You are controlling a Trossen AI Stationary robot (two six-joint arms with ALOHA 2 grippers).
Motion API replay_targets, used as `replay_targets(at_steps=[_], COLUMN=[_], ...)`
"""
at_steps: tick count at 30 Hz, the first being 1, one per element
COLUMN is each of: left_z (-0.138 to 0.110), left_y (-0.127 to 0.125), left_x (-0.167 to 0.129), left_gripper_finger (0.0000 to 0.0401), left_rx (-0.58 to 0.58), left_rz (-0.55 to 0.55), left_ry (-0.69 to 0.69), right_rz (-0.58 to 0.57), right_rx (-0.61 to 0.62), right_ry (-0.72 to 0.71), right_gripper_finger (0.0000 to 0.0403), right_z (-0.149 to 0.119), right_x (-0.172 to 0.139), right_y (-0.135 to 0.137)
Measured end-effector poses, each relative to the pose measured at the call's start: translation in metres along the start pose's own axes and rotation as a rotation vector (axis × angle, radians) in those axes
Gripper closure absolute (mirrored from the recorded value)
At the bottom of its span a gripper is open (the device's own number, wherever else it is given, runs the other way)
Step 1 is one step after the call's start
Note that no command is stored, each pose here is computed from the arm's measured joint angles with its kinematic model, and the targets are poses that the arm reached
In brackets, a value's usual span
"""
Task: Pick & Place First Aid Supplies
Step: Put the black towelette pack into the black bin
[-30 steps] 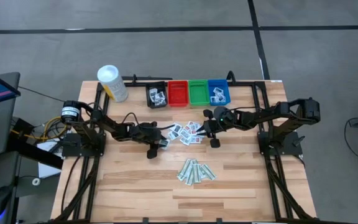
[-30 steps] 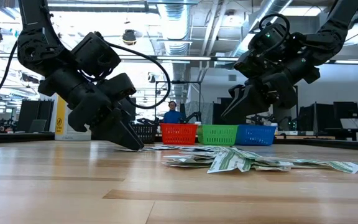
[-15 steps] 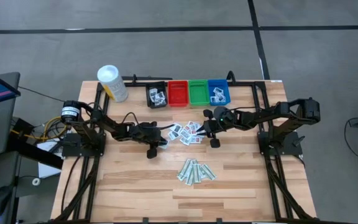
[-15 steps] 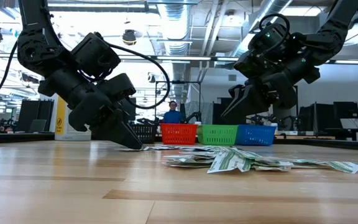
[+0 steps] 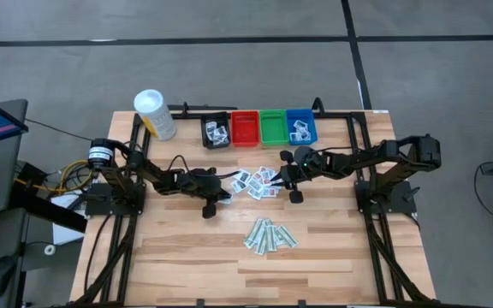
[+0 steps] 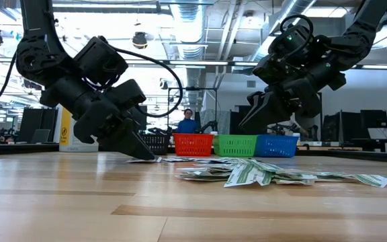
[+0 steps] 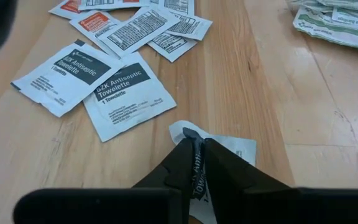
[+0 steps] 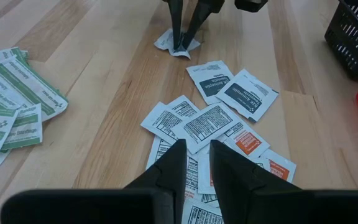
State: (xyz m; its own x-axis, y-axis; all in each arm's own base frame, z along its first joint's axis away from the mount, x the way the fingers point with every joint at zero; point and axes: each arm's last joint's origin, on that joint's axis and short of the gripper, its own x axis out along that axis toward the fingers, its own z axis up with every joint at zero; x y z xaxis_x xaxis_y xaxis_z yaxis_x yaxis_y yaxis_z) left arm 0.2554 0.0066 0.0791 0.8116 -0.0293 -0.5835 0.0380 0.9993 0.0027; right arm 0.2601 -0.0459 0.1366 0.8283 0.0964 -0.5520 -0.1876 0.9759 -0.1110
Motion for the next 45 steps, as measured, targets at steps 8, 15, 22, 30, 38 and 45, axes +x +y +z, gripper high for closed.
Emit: replay_targets(at_steps=[8, 15, 22, 30, 38, 45], left_z=[0.022, 0.054, 0.076, 0.069, 0.048, 0.033], left_y=[0.000, 0.008, 0.037, 0.090, 0.131, 0.153], left_x=[-0.011, -0.039, -0.071, -0.086, -0.082, -0.067], left_gripper_finger=[0.0364, 0.0364, 0.0364, 0.0364, 0.0364, 0.0364], left_rx=[0.011, 0.123, 0.143, 0.003, -0.084, -0.169], left_rz=[0.009, 0.177, 0.533, 0.706, 0.748, 0.784], left_ry=[-0.125, -0.293, -0.391, -0.422, -0.447, -0.421], right_rz=[-0.001, -0.001, -0.001, -0.001, -0.001, -0.002], right_rx=[-0.001, -0.001, -0.001, -0.001, -0.001, -0.001], right_ry=[-0.002, -0.003, -0.003, -0.003, -0.003, -0.004], right_gripper_finger=[0.0338, 0.0338, 0.0338, 0.0338, 0.0338, 0.0338], right_z=[0.000, 0.000, 0.000, 0.000, 0.000, 0.000], right_x=[0.000, 0.000, 0.000, 0.000, 0.000, 0.000], right_y=[0.000, 0.000, 0.000, 0.000, 0.000, 0.000])
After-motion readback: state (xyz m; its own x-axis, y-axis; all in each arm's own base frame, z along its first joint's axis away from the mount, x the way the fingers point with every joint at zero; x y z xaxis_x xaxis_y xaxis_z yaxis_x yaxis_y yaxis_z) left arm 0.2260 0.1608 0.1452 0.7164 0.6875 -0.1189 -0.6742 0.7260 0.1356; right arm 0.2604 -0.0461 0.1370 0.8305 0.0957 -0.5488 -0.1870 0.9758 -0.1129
